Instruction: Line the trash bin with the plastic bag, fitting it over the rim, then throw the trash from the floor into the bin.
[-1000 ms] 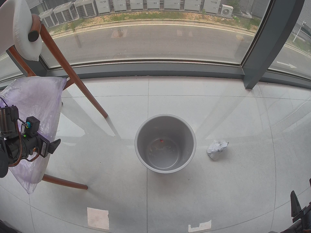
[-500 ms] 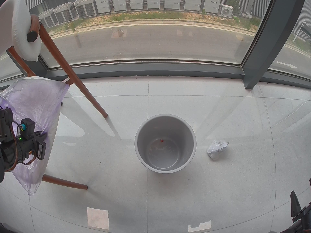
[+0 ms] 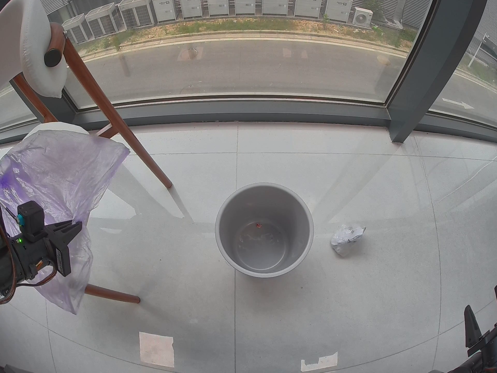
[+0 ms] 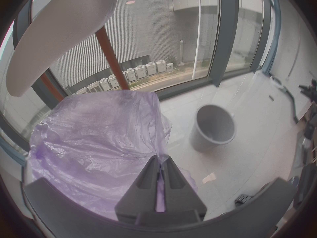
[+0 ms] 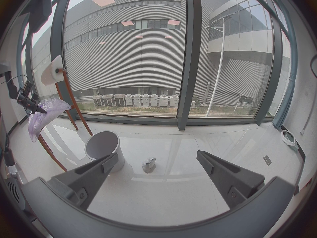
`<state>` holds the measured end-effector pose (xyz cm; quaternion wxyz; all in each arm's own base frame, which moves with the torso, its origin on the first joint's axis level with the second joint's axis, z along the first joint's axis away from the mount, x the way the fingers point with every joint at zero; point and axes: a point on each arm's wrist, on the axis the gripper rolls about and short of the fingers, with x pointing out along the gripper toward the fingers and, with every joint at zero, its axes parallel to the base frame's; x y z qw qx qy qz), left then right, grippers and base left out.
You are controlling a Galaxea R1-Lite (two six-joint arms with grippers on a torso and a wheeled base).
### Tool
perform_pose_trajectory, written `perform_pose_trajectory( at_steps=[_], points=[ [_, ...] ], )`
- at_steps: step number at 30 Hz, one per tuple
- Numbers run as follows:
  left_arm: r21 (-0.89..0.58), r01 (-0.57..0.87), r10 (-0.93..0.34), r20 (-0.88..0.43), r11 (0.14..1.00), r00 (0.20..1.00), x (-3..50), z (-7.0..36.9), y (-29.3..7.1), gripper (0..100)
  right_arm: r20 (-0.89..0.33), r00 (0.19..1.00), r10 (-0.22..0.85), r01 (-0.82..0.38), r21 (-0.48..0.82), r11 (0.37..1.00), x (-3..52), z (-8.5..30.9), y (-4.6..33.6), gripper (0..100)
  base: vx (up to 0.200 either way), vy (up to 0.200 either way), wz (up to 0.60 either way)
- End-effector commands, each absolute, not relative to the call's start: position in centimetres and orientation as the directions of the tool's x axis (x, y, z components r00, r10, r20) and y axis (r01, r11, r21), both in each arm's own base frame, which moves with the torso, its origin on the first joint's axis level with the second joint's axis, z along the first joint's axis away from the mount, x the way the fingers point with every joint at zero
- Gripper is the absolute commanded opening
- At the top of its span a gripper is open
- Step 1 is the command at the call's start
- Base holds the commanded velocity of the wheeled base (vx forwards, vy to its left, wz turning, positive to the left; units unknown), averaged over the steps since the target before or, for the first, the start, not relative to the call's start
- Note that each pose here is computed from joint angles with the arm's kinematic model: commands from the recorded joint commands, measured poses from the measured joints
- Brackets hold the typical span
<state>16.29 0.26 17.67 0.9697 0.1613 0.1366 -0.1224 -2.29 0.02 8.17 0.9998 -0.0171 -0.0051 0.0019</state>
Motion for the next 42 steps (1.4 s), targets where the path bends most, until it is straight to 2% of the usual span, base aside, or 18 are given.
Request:
perform_pose_trajectory(
  at_steps=[1, 5, 6, 7, 14, 20, 27, 35, 42],
  points=[
    [0.180, 0.431, -0.386, -0.238, 0.884, 0.891, 16.0, 19.1, -2.1, 0, 0.008, 1.000, 0.005, -0.004, -0.035, 0.999, -2.3, 7.6, 0.0, 100, 0.000, 0.000, 0.00],
    [-0.005, 0.590, -0.581, -0.180, 0.807, 0.794, 15.7, 20.7, -5.2, 0, 0.006, 1.000, 0.005, -0.004, -0.035, 0.999, -2.3, 7.6, 0.0, 100, 0.000, 0.000, 0.00],
    [-0.005, 0.590, -0.581, -0.180, 0.807, 0.794, 15.7, 20.7, -5.2, 0, 0.006, 1.000, 0.005, -0.004, -0.035, 0.999, -2.3, 7.6, 0.0, 100, 0.000, 0.000, 0.00],
    [-0.071, 0.652, -0.655, -0.152, 0.755, 0.741, 15.3, 21.6, -6.7, 0, 0.008, 1.000, 0.005, -0.004, -0.035, 0.999, -2.3, 7.6, 0.0, 100, 0.000, 0.000, 0.00],
    [-0.196, 0.773, -0.797, -0.107, 0.603, 0.594, 14.6, 23.4, -10.2, 0, 0.006, 1.000, 0.005, -0.004, -0.035, 0.999, -2.3, 7.6, 0.0, 100, 0.000, 0.000, 0.00],
    [-0.269, 0.809, -0.851, -0.096, 0.522, 0.517, 15.1, 24.5, -13.0, 0, 0.008, 1.000, 0.005, -0.004, -0.035, 0.999, -2.3, 7.6, 0.0, 100, 0.000, 0.000, 0.00],
    [-0.288, 0.818, -0.867, -0.133, 0.498, 0.480, 16.2, 23.9, -14.9, 0, 0.009, 1.000, 0.005, -0.004, -0.035, 0.999, -2.3, 7.7, 0.0, 100, 0.000, 0.000, 0.00],
    [-0.341, 0.850, -0.915, -0.107, 0.402, 0.390, 15.6, 25.1, -18.4, 0, 0.008, 1.000, 0.005, -0.004, -0.035, 0.999, -2.3, 7.6, 0.0, 100, 0.000, 0.000, 0.00],
    [-0.354, 0.845, -0.916, -0.136, 0.401, 0.378, 16.0, 24.4, -20.3, 0, 0.008, 1.000, 0.005, -0.004, -0.034, 0.999, -2.3, 7.6, 0.0, 100, 0.000, 0.000, 0.00]
  ],
)
